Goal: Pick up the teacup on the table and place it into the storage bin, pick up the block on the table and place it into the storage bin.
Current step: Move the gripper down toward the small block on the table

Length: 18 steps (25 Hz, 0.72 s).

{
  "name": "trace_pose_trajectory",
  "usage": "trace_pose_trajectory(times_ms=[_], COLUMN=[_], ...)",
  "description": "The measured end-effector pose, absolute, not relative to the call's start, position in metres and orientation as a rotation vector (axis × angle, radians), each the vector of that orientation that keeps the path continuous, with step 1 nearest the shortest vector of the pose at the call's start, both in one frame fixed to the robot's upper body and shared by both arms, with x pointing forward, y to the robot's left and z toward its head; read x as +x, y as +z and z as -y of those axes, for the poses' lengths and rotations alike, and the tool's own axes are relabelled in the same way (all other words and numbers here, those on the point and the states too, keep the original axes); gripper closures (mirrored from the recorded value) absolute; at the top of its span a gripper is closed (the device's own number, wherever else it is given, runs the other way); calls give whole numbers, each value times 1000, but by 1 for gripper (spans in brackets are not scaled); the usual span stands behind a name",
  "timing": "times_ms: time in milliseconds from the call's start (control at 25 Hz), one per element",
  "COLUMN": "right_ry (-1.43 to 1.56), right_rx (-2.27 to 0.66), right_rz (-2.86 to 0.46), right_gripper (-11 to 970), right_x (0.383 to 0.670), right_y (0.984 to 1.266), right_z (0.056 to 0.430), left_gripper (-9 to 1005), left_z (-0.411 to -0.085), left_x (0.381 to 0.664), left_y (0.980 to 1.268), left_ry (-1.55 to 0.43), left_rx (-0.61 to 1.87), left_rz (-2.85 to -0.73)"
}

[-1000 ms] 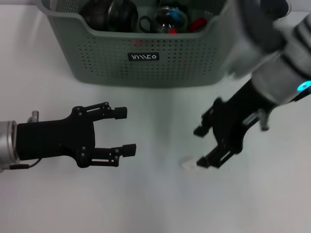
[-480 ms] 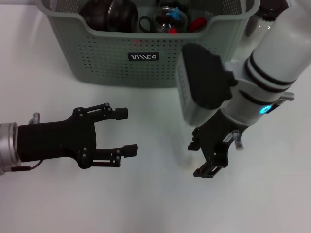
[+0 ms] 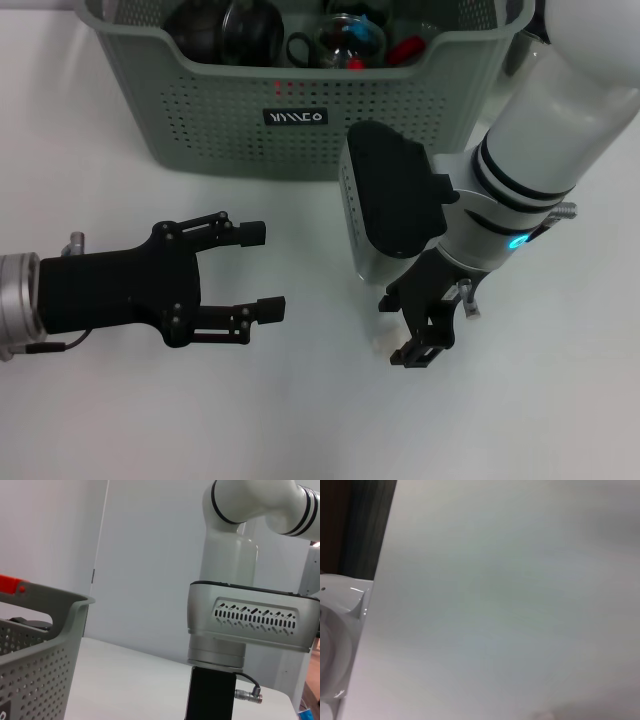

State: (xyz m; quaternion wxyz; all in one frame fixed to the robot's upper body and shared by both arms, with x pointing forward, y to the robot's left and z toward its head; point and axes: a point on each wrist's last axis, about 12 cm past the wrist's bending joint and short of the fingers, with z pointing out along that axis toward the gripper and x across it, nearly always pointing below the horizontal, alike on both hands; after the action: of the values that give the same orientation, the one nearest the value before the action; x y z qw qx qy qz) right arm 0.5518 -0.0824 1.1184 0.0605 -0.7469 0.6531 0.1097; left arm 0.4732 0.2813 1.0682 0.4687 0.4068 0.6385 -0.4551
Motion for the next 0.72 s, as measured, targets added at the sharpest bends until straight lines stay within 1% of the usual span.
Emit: trace_pose_trajectory(times_ms=[400, 720], right_ry=[309, 286], right_rx=[-2265, -2261], right_rz=[-1972, -1982], right_gripper=[329, 464], right_x=[549, 547], right_y=[1114, 1111], right_z=[79, 76], left_gripper=[123, 124], left_z=[-282, -282], left_x=[473, 473], left_y=[1068, 1067], left_ry=[-1116, -1113], left_rx=[995, 996], left_rz=[-1567, -1573])
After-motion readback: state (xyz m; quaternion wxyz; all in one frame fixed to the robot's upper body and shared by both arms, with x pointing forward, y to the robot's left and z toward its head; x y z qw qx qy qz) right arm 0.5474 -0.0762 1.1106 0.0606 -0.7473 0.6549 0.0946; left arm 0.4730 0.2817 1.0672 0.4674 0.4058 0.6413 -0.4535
